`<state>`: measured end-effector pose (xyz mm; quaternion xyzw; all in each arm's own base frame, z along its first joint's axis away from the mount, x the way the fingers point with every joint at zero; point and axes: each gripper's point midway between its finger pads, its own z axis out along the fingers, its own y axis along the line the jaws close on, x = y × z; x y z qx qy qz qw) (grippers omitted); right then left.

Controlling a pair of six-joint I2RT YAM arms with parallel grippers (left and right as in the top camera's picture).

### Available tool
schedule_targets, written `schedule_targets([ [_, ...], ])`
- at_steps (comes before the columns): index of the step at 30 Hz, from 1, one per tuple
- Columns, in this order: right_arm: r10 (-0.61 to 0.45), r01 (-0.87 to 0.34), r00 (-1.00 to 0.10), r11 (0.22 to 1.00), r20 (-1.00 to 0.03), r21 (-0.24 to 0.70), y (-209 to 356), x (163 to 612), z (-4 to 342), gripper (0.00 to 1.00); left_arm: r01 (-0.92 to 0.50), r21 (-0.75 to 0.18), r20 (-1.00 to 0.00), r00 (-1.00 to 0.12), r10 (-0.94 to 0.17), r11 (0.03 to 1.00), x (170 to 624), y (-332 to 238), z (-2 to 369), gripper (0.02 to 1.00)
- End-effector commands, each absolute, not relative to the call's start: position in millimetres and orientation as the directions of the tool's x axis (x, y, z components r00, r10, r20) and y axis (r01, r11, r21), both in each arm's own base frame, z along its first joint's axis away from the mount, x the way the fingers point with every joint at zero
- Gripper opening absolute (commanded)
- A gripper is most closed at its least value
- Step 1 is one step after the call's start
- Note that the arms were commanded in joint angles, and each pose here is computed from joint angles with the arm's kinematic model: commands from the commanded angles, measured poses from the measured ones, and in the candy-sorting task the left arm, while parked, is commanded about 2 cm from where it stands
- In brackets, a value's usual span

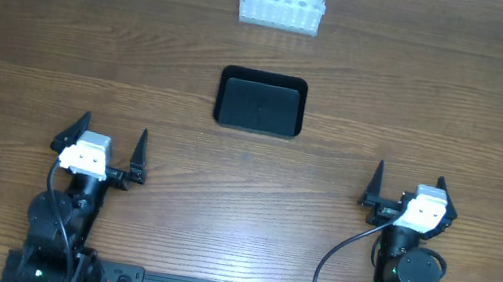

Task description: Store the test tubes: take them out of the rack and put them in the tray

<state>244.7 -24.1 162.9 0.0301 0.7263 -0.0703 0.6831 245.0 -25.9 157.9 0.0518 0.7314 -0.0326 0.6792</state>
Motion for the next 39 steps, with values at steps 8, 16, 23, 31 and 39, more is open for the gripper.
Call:
schedule_targets([
  [8, -0.049, 0.130, -0.068, 0.990, -0.996, -0.058, -22.9, 244.9, 159.9, 0.993, 0.091, 0.018, -0.997, -0.074, 0.025, 0.996, 245.3, -20.8, 156.5, 1.000],
  [16, -0.049, 0.130, -0.068, 0.990, -0.996, -0.058, -22.8, 244.9, 159.9, 0.993, 0.089, 0.018, -0.997, -0.074, 0.024, 0.996, 245.3, -20.6, 156.5, 1.000],
  [23, -0.049, 0.130, -0.068, 0.990, -0.996, -0.058, -22.8, 244.9, 159.9, 0.993, 0.091, 0.018, -0.997, -0.074, 0.024, 0.996, 245.3, -20.9, 156.4, 0.998],
  [31, -0.049, 0.130, -0.068, 0.990, -0.996, -0.058, -22.9, 244.9, 159.9, 0.993, 0.108, 0.016, -1.000, -0.014, 0.017, 0.994, 248.2, -24.4, 171.8, 0.998],
  [39, -0.049, 0.130, -0.068, 0.990, -0.996, -0.058, -22.9, 244.9, 159.9, 0.991, 0.156, 0.022, -0.995, 0.095, 0.007, 0.988, 279.4, -35.4, 226.8, 1.000],
])
